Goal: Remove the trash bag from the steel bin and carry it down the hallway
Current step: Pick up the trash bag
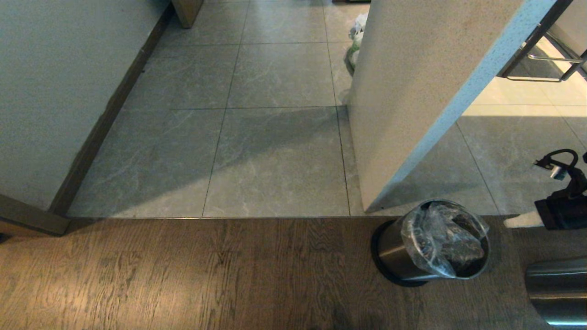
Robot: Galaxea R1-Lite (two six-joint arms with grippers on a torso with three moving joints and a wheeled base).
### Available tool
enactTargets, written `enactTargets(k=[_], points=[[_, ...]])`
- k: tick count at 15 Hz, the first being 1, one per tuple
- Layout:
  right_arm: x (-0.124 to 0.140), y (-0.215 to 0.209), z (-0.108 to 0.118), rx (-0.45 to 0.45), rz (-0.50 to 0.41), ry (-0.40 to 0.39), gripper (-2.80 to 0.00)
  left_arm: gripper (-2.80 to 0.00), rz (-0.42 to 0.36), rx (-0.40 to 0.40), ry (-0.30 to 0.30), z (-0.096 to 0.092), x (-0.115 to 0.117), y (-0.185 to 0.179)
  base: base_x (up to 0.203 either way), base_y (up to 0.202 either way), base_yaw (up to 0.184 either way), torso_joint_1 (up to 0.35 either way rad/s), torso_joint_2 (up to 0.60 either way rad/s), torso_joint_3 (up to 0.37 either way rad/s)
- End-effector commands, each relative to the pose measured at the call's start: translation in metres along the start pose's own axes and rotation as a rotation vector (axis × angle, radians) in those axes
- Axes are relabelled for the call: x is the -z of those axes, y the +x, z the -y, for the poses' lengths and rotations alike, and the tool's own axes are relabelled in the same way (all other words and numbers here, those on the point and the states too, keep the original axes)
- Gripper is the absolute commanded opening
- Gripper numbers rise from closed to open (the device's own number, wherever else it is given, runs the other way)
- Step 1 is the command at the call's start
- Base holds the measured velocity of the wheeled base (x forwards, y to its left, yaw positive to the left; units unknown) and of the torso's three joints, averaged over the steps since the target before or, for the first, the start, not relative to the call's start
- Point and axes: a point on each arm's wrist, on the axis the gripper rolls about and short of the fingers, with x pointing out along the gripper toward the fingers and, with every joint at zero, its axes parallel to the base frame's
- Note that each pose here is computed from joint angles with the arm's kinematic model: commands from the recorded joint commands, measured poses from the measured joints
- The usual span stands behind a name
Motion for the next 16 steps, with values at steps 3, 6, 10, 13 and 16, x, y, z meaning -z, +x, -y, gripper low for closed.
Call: enactTargets(k=[3,6,10,13,16], points=[[0.002,0.019,0.008,-0.037,-0.044,-0.033,0.00,-2.80,0.002,0.000,0.000,0.000,0.000,0.000,0.000,0.000,0.000,0.000,0.00,0.000],[0.003,0.035,0.023,-0.016,-0.096,-0.150,0.00,-2.80,0.000,0.000,0.000,0.000,0.000,0.000,0.000,0.000,0.000,0.000,0.00,0.000],[0.005,0.053,0.046,-0.010,-0.127,-0.198,0.00,-2.80,0.000,-0.001,0.000,0.000,0.000,0.000,0.000,0.000,0.000,0.000,0.00,0.000],[-0.002,0.064,0.058,-0.007,-0.119,-0.232,0.00,-2.80,0.000,0.000,0.000,0.000,0.000,0.000,0.000,0.000,0.000,0.000,0.00,0.000],[-0.003,0.074,0.067,-0.014,-0.126,-0.224,0.00,-2.80,0.000,0.000,0.000,0.000,0.000,0.000,0.000,0.000,0.000,0.000,0.00,0.000]])
